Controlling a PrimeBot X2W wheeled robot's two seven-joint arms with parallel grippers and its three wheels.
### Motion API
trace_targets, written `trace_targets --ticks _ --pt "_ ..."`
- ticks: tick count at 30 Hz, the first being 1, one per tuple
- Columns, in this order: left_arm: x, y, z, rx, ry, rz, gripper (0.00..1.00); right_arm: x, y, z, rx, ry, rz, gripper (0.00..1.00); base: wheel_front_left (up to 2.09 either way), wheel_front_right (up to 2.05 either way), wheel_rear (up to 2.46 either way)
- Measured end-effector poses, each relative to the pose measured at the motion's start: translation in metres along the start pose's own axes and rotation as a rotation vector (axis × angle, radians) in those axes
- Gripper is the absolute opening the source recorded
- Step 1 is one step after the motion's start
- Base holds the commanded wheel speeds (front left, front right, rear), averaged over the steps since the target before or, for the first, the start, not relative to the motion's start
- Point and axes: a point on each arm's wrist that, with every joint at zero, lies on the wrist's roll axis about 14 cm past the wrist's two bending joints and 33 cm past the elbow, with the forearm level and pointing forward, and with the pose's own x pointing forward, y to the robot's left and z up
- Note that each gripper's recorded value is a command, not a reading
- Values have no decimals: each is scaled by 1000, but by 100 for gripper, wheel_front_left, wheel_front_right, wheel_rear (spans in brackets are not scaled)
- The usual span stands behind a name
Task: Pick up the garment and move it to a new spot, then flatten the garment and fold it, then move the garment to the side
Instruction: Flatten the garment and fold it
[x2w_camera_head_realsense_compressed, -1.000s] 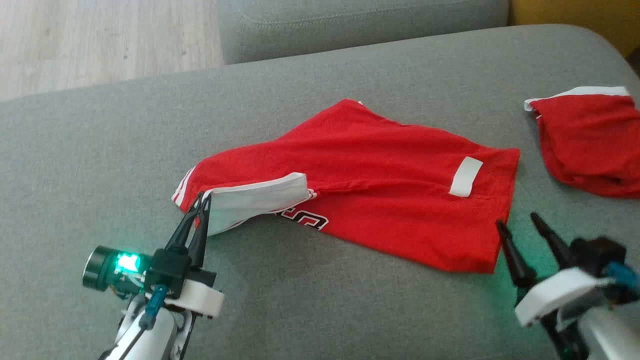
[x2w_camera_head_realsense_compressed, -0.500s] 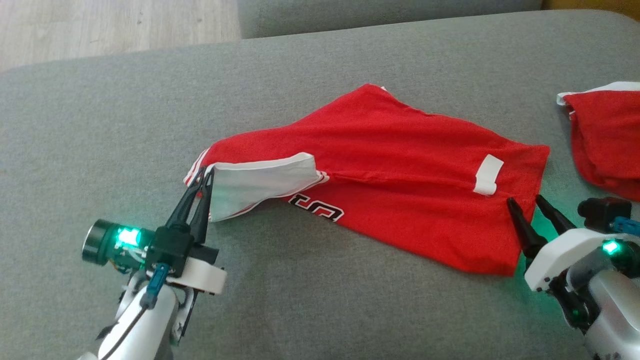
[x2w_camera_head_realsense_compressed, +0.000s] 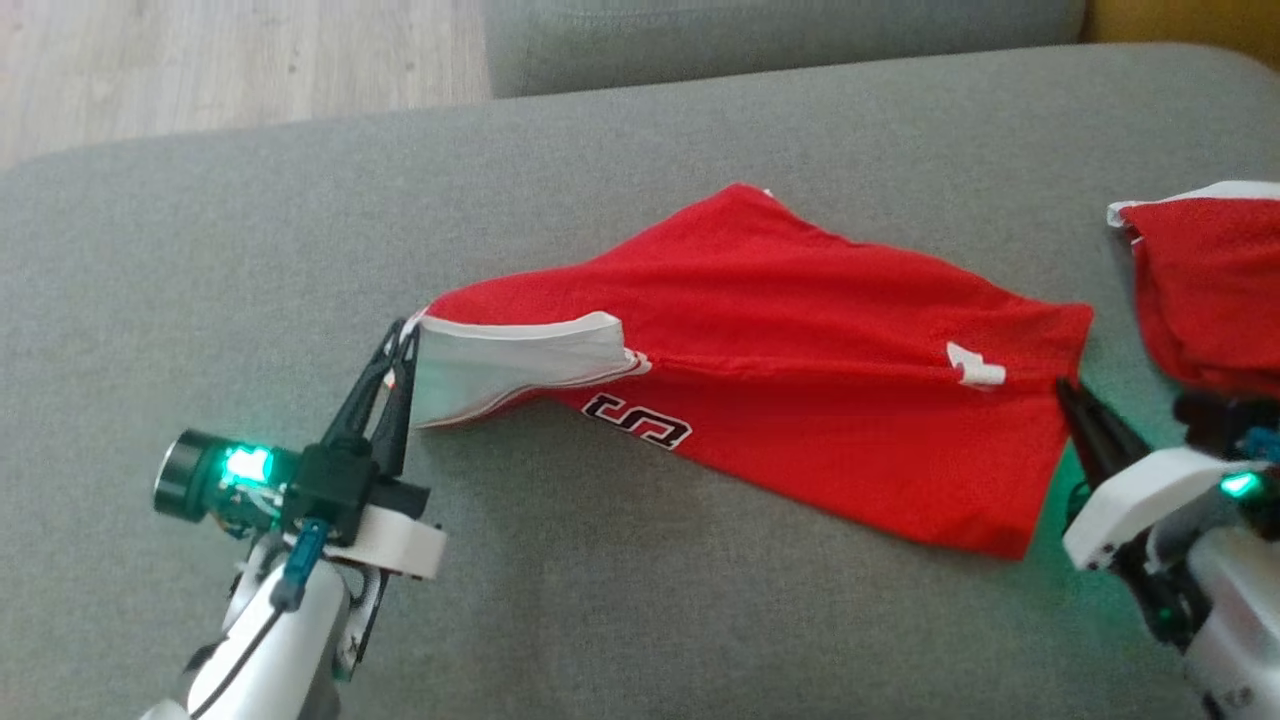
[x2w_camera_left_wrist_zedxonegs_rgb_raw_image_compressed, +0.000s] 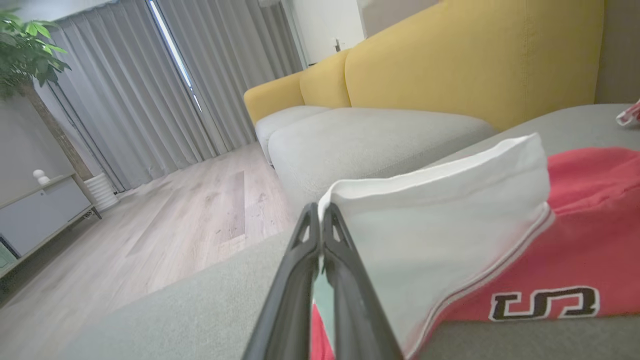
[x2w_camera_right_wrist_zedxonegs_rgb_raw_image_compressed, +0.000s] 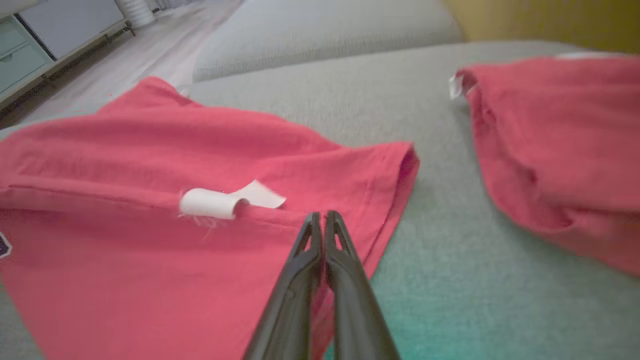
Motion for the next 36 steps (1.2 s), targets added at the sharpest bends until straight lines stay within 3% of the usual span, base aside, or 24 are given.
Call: trace_targets --ticks 11,17,21,28,31,36 --pt "-13 34 101 64 -282 66 0 -37 -11 130 -198 -402 0 0 0 0 0" --pt "-26 52 204 148 -564 82 0 -96 -5 229 -330 -733 -30 0 0 0 0" --pt "-35 60 269 214 -713 85 0 -131 8 272 -426 -888 -43 0 0 0 0" --pt "-36 70 336 325 -824 75 0 -152 32 326 -520 -995 -45 0 0 0 0" --pt "-20 80 337 330 -779 68 0 -144 40 345 -539 -1006 -30 0 0 0 0" --pt "23 96 313 347 -648 54 0 -99 47 354 -553 -930 4 0 0 0 0"
